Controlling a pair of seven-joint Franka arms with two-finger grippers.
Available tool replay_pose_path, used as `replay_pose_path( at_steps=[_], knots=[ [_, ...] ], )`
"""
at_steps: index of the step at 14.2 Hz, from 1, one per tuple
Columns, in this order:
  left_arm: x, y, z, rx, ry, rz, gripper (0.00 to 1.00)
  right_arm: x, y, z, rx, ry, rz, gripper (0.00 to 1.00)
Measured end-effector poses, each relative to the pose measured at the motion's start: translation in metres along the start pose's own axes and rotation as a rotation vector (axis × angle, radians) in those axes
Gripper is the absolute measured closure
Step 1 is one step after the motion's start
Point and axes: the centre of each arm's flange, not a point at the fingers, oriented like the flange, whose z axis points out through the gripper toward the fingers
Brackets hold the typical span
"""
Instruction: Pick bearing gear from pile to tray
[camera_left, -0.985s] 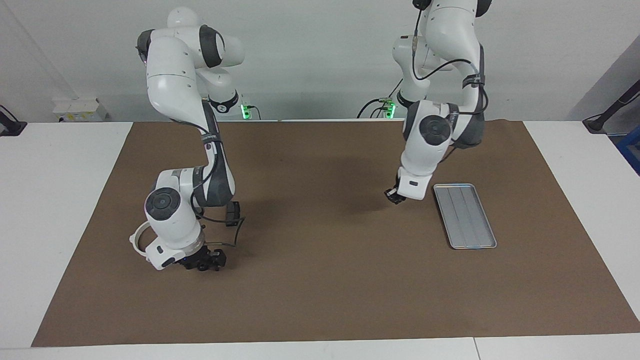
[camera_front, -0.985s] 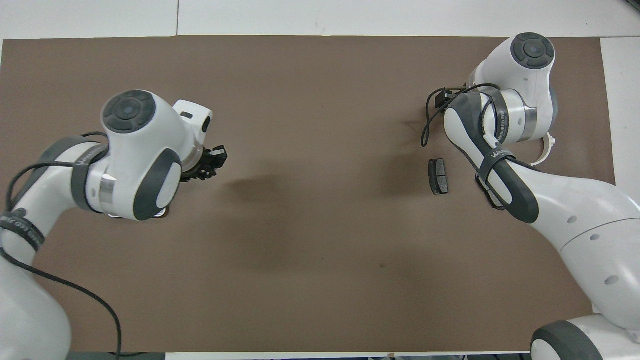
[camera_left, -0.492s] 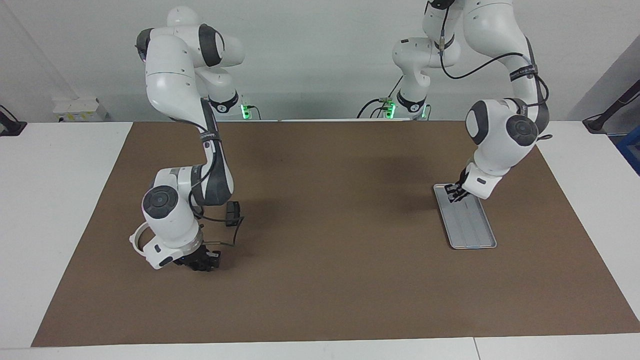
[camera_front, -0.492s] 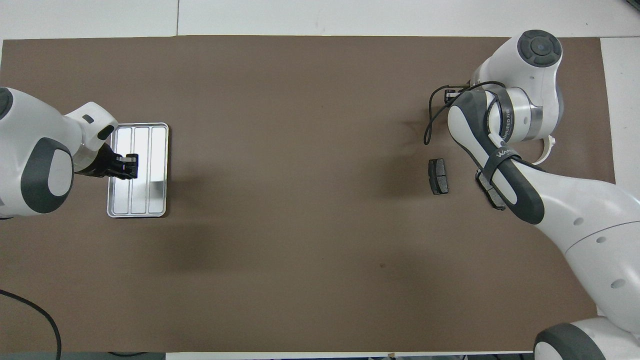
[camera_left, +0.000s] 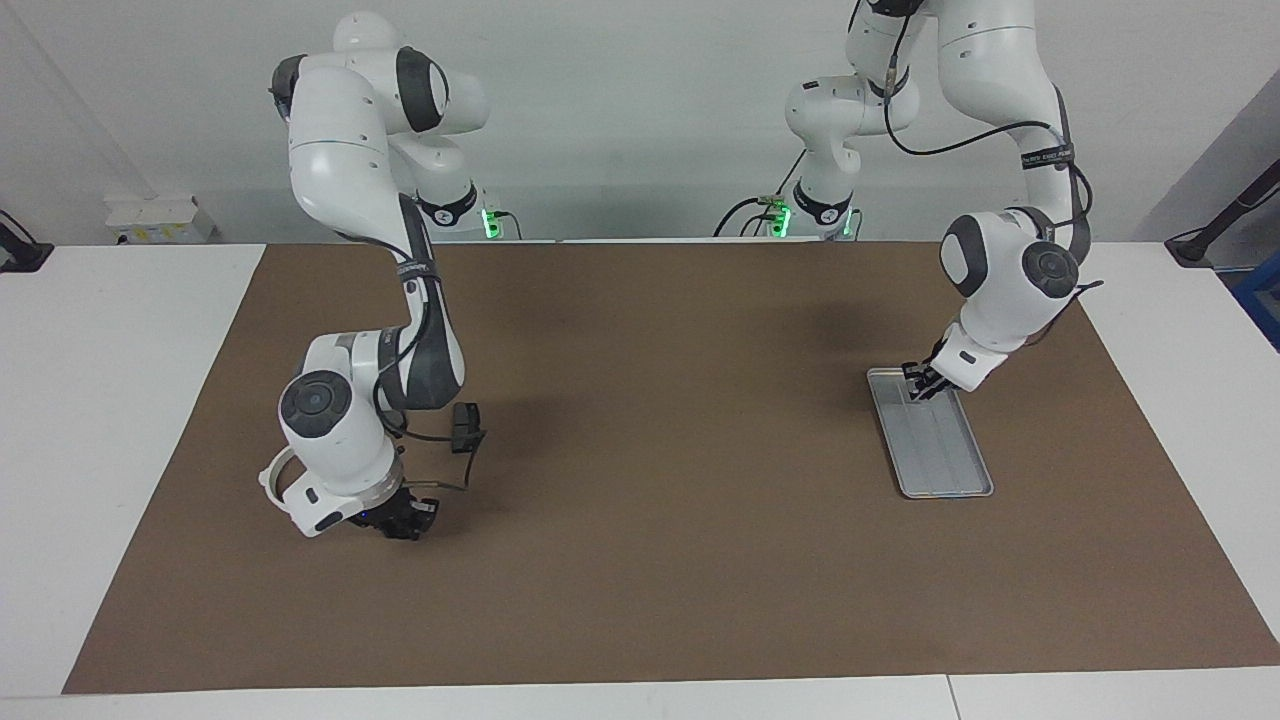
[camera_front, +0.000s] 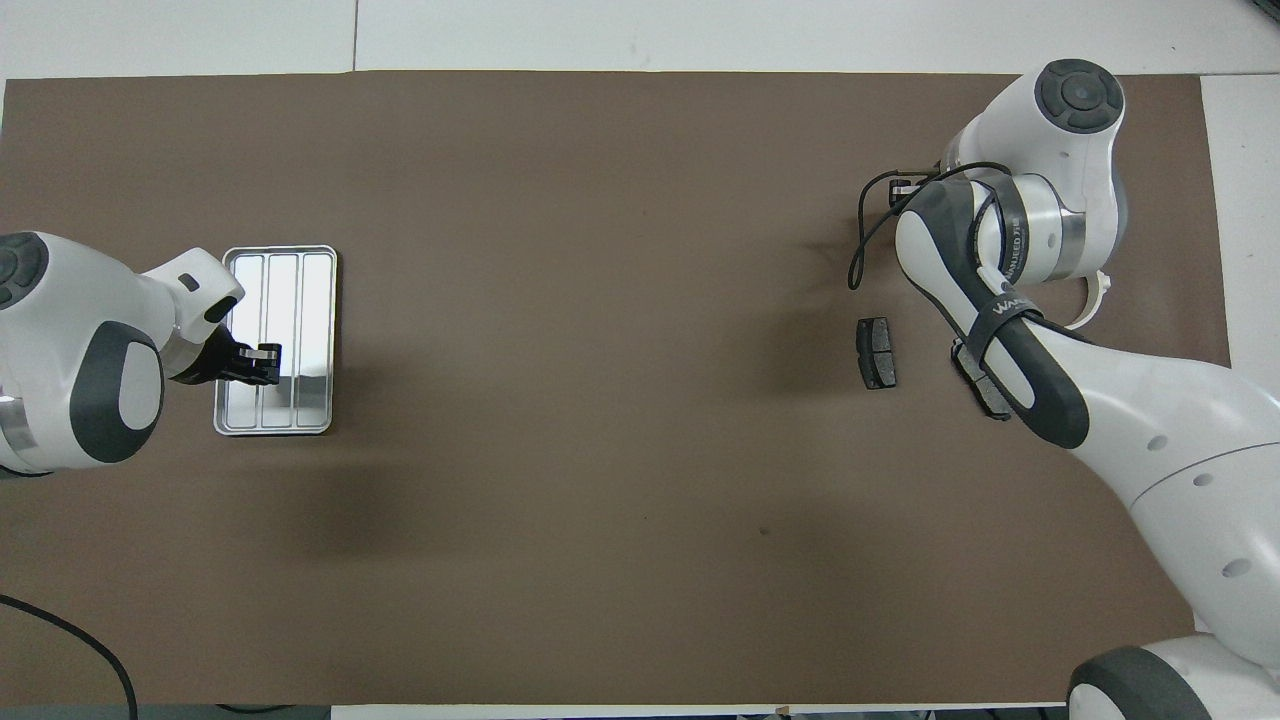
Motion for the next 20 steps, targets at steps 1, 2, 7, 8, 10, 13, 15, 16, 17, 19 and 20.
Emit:
replay_pose_path(
  at_steps=[1,2,7,8,10,13,15,16,17,19,20],
  knots=[
    [-0.003,0.000,0.000,0.000,0.001,0.000,0.76,-0.002,-0.001,-0.015,-0.005,-0.025,-0.002,0.65],
    [-0.004,0.000,-0.001,0.000,0.003,0.000,0.76,-0.005,-0.004,-0.036,-0.008,-0.042,-0.006,0.65],
    [-0.007,-0.001,0.002,0.001,0.008,-0.002,0.76,-0.063,-0.088,-0.162,-0.004,-0.103,0.005,0.65],
    [-0.008,-0.001,0.004,0.001,0.010,-0.002,0.76,-0.080,-0.120,-0.184,-0.001,-0.108,0.054,0.65],
    [-0.009,-0.001,0.006,0.001,0.018,-0.003,0.76,-0.118,-0.197,-0.213,0.013,-0.091,0.175,0.65],
    [-0.008,-0.001,0.007,0.002,0.030,-0.003,0.76,-0.162,-0.286,-0.216,0.051,-0.061,0.338,0.65],
    [-0.008,-0.001,0.009,0.002,0.031,-0.003,0.76,-0.186,-0.331,-0.207,0.073,-0.043,0.404,0.65],
    [-0.008,-0.001,0.010,0.002,0.031,-0.003,0.76,-0.194,-0.349,-0.197,0.080,-0.038,0.431,0.65],
    [-0.008,-0.001,0.011,0.002,0.030,-0.003,0.76,-0.201,-0.366,-0.183,0.083,-0.037,0.451,0.65],
    [-0.010,-0.001,0.014,0.002,0.029,-0.003,0.76,-0.209,-0.398,-0.142,0.091,-0.027,0.492,0.65],
    [-0.011,-0.001,0.016,0.002,0.029,-0.003,0.76,-0.210,-0.410,-0.119,0.094,-0.015,0.504,0.65]
  ],
)
